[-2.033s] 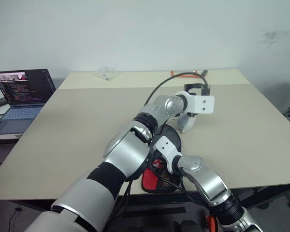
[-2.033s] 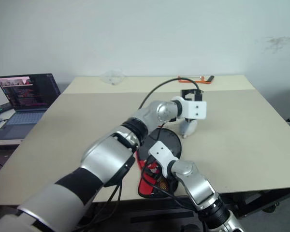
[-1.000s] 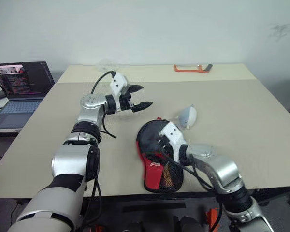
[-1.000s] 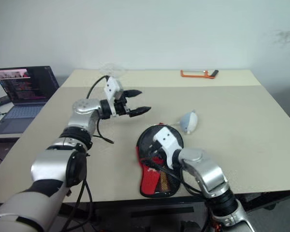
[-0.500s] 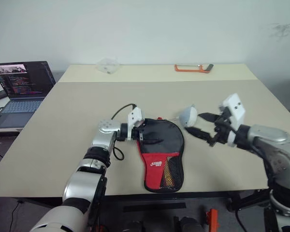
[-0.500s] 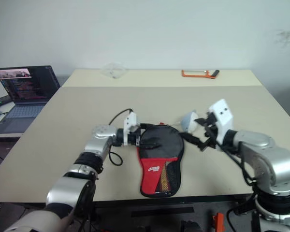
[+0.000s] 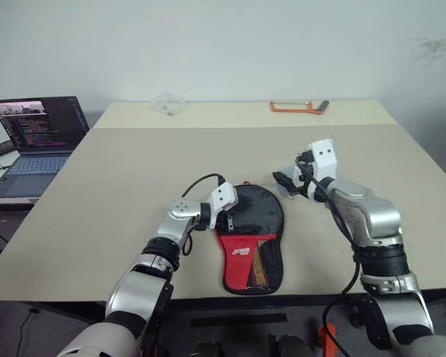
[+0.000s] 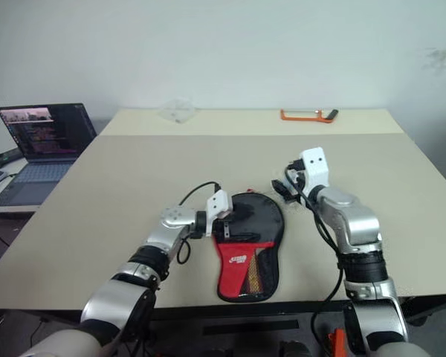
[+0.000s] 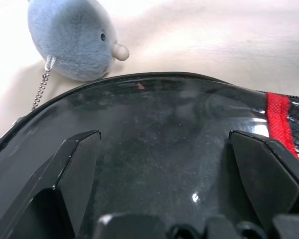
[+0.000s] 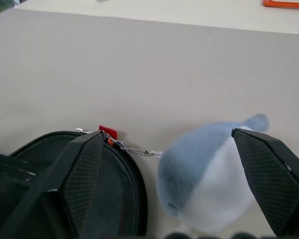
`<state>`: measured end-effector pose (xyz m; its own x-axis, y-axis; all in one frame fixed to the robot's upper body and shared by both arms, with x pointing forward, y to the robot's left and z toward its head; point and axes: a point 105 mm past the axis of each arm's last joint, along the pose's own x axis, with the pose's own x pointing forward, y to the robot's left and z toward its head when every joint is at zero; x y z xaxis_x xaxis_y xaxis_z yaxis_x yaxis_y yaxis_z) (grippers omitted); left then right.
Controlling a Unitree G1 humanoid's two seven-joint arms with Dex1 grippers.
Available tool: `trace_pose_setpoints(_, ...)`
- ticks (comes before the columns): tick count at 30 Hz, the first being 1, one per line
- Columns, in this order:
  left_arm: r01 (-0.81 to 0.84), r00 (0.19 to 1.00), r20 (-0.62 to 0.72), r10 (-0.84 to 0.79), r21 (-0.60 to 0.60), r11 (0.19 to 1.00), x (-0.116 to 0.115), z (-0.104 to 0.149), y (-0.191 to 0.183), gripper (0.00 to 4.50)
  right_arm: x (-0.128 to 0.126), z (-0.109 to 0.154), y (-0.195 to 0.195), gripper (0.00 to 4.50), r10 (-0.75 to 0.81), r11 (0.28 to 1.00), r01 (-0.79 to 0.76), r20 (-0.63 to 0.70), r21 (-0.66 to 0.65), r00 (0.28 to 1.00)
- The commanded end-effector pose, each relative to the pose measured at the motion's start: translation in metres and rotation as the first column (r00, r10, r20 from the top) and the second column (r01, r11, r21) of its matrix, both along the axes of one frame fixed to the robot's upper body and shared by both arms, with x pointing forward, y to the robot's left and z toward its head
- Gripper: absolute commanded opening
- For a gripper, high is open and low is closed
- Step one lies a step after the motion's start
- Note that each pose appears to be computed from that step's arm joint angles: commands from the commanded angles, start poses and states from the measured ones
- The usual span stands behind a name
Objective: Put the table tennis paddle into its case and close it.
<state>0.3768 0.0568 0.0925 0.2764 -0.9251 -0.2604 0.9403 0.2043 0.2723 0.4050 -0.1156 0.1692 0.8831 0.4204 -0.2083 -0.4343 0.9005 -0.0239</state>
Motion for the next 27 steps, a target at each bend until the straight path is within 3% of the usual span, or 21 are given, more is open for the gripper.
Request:
trace_pose_setpoints(1,0.008,1.0,-0.006,-0.008,0.022,1.0,-0.003,-0.007,-0.001,4.48,0.012,0.005,-0.01,4.5,-0.054,0.997,0.057,0.056,-0.052,0.997)
trace_pose_setpoints(14,0.018,1.0,-0.006,-0.017,0.048,0.999,-0.008,-0.015,0.0,4.48,0.027,-0.02,-0.007,4.5,-0.05,0.992,0.05,0.005,-0.113,0.999)
trace_pose_setpoints(24,0.004,0.995,-0.098,0.0,0.041,0.999,-0.013,-0.032,0.002,4.5,0.036,-0.023,-0.014,1.21,-0.105,0.984,0.106,0.012,-0.142,0.994)
trace_pose_setpoints(27,0.012,0.993,-0.114,-0.005,0.061,0.998,-0.017,-0.039,0.003,4.5,0.036,-0.021,-0.019,0.49,-0.12,0.98,0.122,0.026,-0.16,0.992)
